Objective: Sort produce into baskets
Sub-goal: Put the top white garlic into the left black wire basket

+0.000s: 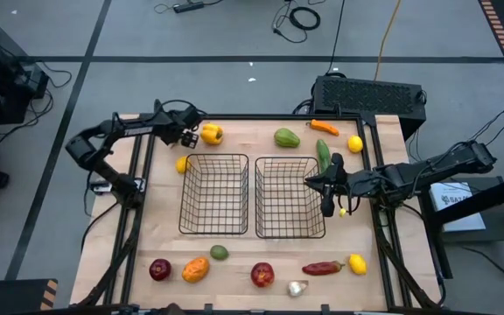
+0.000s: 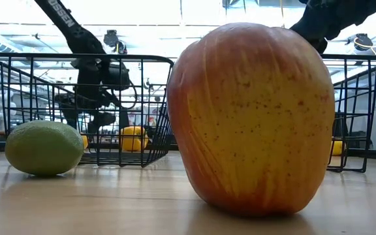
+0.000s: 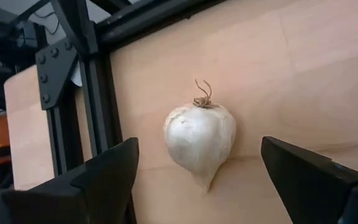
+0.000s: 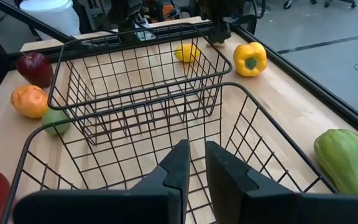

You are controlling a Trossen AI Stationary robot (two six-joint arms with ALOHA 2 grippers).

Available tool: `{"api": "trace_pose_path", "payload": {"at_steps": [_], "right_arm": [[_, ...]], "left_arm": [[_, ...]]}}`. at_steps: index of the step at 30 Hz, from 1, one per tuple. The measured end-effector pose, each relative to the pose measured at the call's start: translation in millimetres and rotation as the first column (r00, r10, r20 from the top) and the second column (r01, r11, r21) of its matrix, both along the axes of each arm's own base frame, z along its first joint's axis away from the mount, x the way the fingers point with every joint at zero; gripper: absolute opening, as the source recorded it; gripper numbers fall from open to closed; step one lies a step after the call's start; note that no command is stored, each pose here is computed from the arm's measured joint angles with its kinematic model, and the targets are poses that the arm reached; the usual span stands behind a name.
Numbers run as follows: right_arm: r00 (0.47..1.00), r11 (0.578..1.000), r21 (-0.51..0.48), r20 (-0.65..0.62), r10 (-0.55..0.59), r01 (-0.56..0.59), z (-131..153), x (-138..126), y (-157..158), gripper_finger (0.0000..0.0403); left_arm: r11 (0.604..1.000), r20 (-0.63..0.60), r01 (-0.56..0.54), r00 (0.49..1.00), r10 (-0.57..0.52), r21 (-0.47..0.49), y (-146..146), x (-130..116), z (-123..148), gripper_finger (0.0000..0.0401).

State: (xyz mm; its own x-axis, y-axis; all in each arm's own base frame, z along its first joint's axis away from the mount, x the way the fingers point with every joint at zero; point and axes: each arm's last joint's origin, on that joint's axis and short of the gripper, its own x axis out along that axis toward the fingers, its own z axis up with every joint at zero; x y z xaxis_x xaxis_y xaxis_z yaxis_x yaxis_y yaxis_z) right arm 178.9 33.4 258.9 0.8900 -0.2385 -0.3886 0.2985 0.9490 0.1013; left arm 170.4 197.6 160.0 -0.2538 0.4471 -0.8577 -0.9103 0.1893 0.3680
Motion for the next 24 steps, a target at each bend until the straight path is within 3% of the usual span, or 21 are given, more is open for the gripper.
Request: {"api": "trace_pose_path", "payload": {"at_steps": [24], "right_arm": [[1.000, 1.000, 0.000, -0.004, 0.008, -0.008, -1, 0, 0, 0.0043]], "left_arm": [[0.998, 0.024, -0.043, 0.999, 0.044, -0.056, 17, -6, -18, 0.0340]]}}
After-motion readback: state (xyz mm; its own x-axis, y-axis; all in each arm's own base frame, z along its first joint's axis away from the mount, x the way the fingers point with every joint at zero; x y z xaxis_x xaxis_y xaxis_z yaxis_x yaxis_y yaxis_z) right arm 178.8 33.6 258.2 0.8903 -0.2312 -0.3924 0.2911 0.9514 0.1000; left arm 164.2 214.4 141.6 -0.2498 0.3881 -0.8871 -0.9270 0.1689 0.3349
